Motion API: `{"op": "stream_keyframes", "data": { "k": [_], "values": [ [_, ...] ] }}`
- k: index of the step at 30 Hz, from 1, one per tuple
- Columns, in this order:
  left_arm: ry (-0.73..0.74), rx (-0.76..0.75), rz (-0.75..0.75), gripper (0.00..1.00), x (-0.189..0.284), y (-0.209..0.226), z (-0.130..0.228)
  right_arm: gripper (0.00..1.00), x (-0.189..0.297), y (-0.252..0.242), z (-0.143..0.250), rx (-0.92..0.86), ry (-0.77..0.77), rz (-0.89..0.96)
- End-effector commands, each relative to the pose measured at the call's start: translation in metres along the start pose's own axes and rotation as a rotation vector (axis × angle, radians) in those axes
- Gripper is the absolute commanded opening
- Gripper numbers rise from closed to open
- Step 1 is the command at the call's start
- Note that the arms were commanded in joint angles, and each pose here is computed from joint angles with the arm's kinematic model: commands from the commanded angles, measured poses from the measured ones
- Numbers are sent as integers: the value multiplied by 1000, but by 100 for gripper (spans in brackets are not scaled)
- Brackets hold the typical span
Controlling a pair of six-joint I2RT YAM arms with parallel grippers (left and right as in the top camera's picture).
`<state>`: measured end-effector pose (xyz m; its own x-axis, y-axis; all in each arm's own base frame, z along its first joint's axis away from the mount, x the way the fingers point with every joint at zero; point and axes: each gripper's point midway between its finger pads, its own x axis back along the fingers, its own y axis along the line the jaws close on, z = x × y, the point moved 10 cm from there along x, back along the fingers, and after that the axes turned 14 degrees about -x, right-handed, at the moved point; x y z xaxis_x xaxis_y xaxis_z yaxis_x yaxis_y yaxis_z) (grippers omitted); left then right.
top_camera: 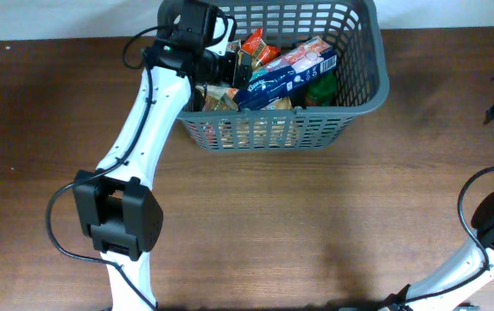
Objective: Pack container
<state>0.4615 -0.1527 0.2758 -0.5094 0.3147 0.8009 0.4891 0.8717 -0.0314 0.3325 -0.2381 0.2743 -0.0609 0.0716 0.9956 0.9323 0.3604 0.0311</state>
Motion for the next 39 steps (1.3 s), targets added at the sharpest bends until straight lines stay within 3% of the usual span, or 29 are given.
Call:
{"op": "stream_keyframes", "data": {
  "k": [1,7,12,19,24,31,37,39],
  "values": [
    [-71,-31,-41,99,41,12,-23,99,4,-1,2,-7,-14,5],
    [-255,-122,-169,99,145,6,-53,99,4,-1,2,-7,-14,5],
    [-364,-132,-203,99,233,-10,-41,99,4,-1,2,-7,-14,5],
    [-347,-129,-196,99,352,-47,43,99,4,-1,2,-7,-14,5],
    [-373,-79,-191,99,408,-67,99,98,4,-1,2,-7,-13,5],
    [-404,-67,-236,99,439,-78,148,99,4,-1,2,-7,-13,5],
    [-317,2,-275,99,428,-85,225,99,4,-1,2,-7,-14,5],
    [-378,109,-239,99,425,-93,263,99,4,-1,2,-7,-14,5]
  ]
}}
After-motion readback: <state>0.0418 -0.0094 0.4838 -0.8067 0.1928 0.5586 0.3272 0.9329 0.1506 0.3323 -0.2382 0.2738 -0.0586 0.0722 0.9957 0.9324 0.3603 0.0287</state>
